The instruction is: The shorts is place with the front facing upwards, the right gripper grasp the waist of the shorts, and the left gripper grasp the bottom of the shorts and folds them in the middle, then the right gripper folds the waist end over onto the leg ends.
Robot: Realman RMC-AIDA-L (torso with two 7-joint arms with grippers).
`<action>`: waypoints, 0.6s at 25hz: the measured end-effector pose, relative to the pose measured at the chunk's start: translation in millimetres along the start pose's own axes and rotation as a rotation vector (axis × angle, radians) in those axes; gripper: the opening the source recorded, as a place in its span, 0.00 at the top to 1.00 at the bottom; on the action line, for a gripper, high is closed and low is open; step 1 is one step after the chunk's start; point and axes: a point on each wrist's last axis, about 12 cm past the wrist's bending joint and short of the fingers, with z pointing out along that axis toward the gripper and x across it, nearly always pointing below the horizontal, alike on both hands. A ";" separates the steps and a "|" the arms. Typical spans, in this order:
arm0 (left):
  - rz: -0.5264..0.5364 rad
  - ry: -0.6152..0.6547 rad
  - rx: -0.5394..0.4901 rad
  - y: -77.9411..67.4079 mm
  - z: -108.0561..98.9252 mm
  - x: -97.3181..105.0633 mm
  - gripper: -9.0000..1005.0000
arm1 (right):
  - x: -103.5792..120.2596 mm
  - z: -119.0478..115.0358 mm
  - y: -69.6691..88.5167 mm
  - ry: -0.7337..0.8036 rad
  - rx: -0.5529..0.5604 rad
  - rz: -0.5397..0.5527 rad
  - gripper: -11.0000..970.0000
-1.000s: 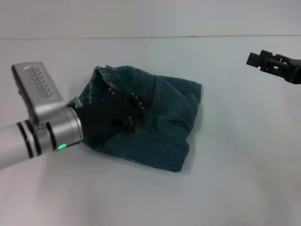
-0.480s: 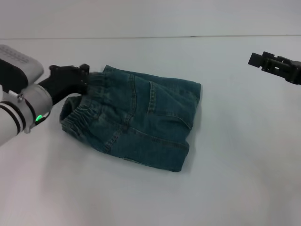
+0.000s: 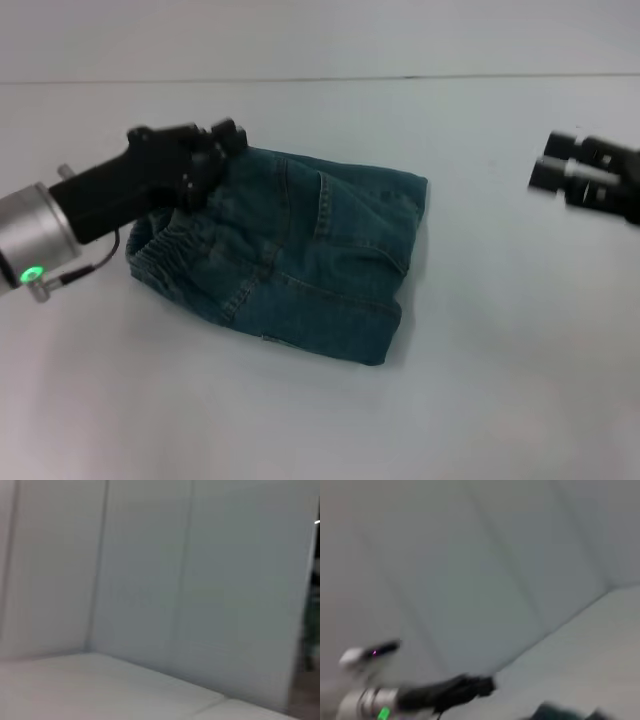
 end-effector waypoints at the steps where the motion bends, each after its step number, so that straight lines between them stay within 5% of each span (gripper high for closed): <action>1: -0.025 0.023 0.023 -1.3 -1.5 -1.8 0.99 | 1.0 1.2 5.2 0.045 -0.037 -0.023 0.04; 6: -0.227 0.315 0.178 -15.9 -10.3 6.6 0.89 | 12.3 19.6 17.9 0.269 -0.074 -0.049 0.04; 15: -0.294 0.396 0.155 -19.2 -23.3 20.6 0.52 | 17.8 32.6 13.5 0.298 -0.066 -0.028 0.04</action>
